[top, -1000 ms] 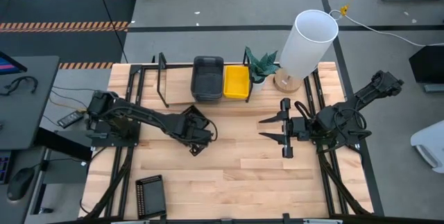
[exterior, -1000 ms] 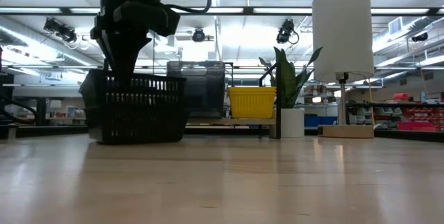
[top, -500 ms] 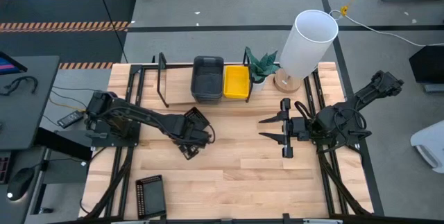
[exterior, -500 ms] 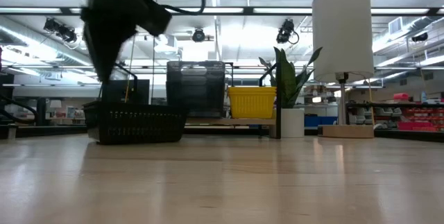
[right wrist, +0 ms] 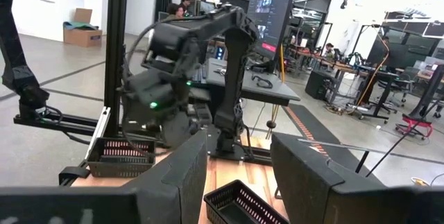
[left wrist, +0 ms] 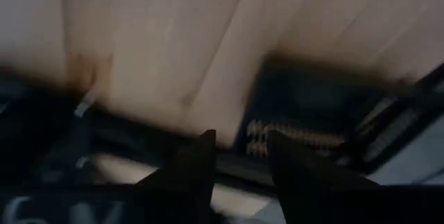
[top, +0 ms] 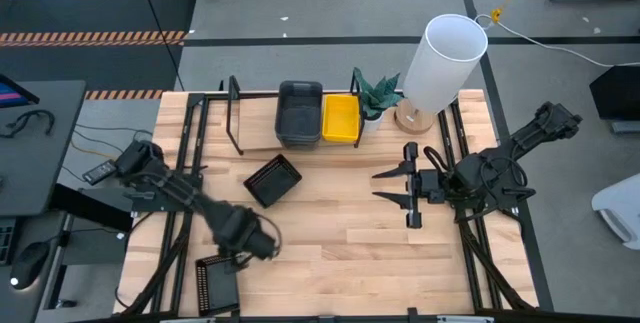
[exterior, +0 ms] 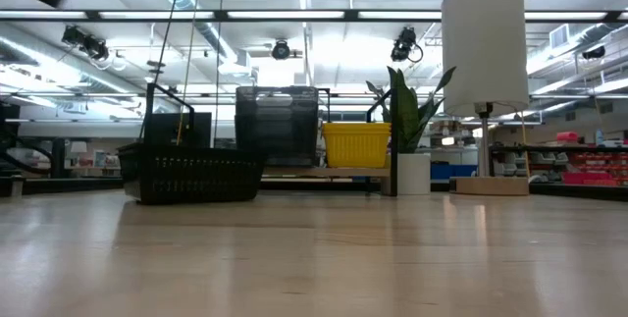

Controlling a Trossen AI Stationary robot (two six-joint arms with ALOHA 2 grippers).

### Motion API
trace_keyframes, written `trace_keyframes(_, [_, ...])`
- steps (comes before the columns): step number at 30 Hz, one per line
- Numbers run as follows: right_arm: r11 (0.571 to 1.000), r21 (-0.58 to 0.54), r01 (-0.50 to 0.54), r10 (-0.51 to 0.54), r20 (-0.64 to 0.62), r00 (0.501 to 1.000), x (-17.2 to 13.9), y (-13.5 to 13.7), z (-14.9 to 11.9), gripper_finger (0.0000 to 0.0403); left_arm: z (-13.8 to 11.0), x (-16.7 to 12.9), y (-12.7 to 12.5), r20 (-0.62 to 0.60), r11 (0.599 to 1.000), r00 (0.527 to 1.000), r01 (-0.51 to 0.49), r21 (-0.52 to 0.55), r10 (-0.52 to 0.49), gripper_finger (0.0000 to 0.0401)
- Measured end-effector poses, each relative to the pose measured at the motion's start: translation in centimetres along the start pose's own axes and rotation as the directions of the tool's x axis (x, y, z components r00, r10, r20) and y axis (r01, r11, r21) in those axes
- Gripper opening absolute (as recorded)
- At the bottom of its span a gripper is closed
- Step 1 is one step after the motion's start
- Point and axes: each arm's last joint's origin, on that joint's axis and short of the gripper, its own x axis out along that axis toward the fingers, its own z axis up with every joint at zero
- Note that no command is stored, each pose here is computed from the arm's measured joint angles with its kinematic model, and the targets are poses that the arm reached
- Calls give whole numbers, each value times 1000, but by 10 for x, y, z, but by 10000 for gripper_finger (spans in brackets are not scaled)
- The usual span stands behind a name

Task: Stack baskets on shelf by color
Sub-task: Stack the bottom black bin on the top black bin

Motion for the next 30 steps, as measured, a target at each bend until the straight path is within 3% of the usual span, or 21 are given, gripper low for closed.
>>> trace_keyframes(5, [1000, 2, 1, -1, 2, 1000, 1, 1, 0, 165, -32, 2, -3, -27, 991, 991, -131, 12, 131, 112])
trace_keyframes(11, [1000, 0, 6, -6, 5, 1000, 2, 0, 0, 165, -55, -6, -3, 148, 991, 980, -130, -41, 135, 82])
trace_keyframes(16, [1000, -5, 7, -7, 4, 1000, 2, -1, 0, 165, -60, -2, -13, 231, 991, 963, -130, -38, 135, 87])
trace_keyframes(24, [1000, -3, 8, -8, 7, 1000, 2, -1, 0, 165, -52, 32, -22, 115, 999, 993, 20, -34, -16, 90])
trace_keyframes(30, [1000, -4, 8, -8, 7, 1000, 2, -1, 0, 165, -53, 55, -13, 55, 996, 998, -38, -75, 42, 107])
